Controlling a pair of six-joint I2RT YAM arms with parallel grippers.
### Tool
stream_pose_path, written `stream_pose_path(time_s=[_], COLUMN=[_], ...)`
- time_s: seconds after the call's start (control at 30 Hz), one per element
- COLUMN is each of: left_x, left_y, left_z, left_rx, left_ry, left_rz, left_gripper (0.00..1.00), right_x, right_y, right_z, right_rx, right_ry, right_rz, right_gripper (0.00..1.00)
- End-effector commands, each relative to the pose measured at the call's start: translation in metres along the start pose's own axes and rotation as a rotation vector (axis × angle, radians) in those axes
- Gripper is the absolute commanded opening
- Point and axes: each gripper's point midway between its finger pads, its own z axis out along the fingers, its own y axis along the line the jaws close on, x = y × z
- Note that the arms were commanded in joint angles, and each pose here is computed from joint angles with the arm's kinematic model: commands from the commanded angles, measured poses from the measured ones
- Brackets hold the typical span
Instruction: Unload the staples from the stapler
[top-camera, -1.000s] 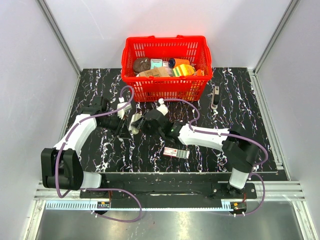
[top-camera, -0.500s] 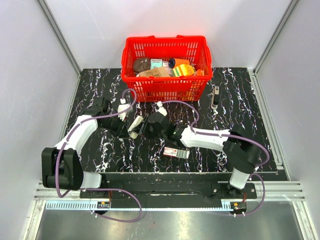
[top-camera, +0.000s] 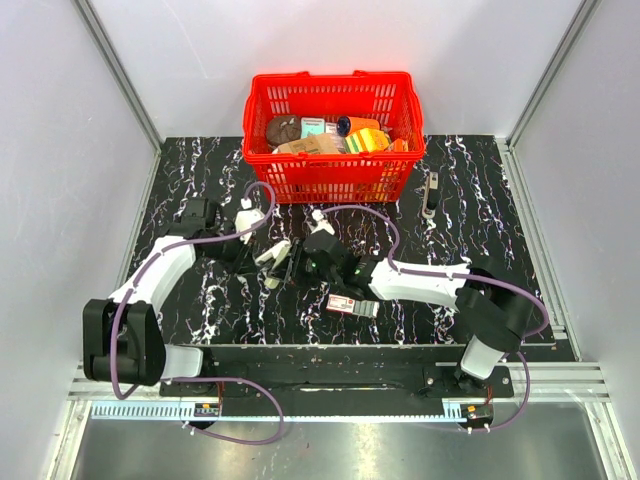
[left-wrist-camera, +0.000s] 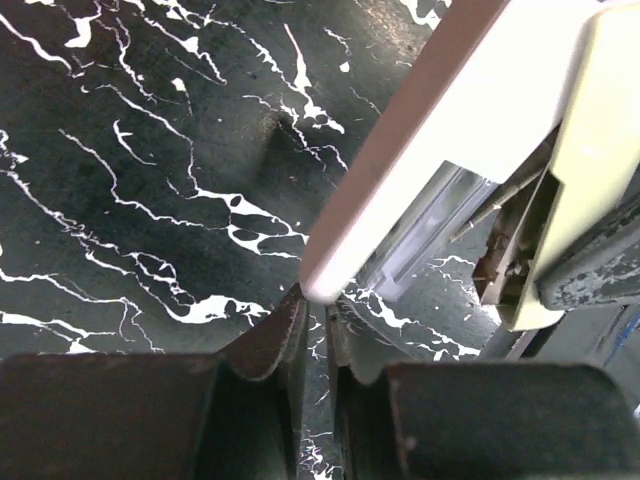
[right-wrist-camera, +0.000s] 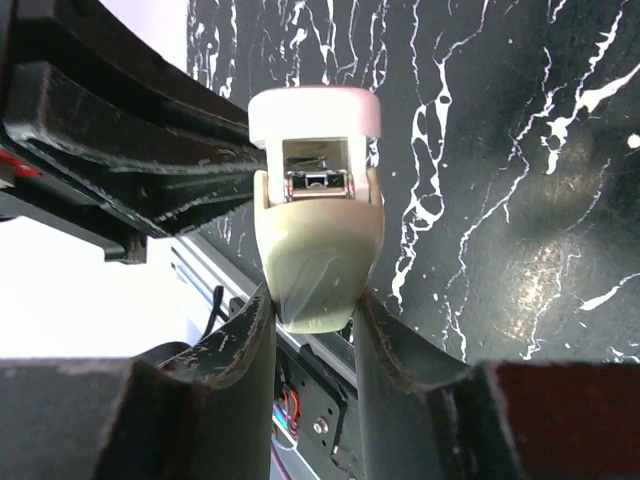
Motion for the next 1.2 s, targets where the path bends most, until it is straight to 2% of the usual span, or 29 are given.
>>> stream_pose_path(time_s=[0.0, 0.13, 0.23, 0.37, 0.43, 0.6, 0.67, 0.73, 1.17], left_x=[-0.013, -0.003, -0.001, -0.007, -0.005, 0.001, 0.001, 0.0, -0.003], left_y=[0.01, 0.021, 0.032, 0.018, 0.0, -0.027, -0.032, -0.033, -0.032], left_z=[-0.01, -0.012, -0.015, -0.013, -0.013, -0.014, -0.015, -0.016, -0.012], left_rx=[-0.078, -0.154, -0.198, -0.096, 0.005, 0.112, 0.126, 0.125, 0.188], left_ry=[-0.068, -0.042, -0.02, -0.011, -0.004, -0.047, -0.073, -0.079, -0.069], left_rz=[0.05, 0.104, 0.134, 0.106, 0.092, 0.177, 0.233, 0.256, 0.339], left_gripper=[0.0, 0.0, 0.0, 0.02, 0.13, 0.52, 0.72, 0.77, 0.73], right_x=[-0.004, -0.014, -0.012, -0.011, -0.012, -0.016, -0.015, -0.013, -0.001], right_y=[-0.002, -0.001, -0.004, -0.017, -0.015, 0.0, 0.006, 0.013, 0.049], right_z=[-0.006, -0.012, -0.018, -0.02, -0.02, -0.019, -0.018, -0.02, -0.026], right_rx=[0.024, 0.029, 0.021, 0.051, 0.044, -0.008, -0.029, -0.063, -0.226], right_ry=[0.009, 0.003, 0.046, 0.043, 0.034, 0.026, 0.04, 0.056, 0.147], right_rz=[-0.045, -0.083, -0.115, -0.103, -0.089, -0.078, -0.082, -0.09, -0.125], right_gripper=[0.0, 0.0, 0.0, 0.0, 0.0, 0.0, 0.0, 0.0, 0.0])
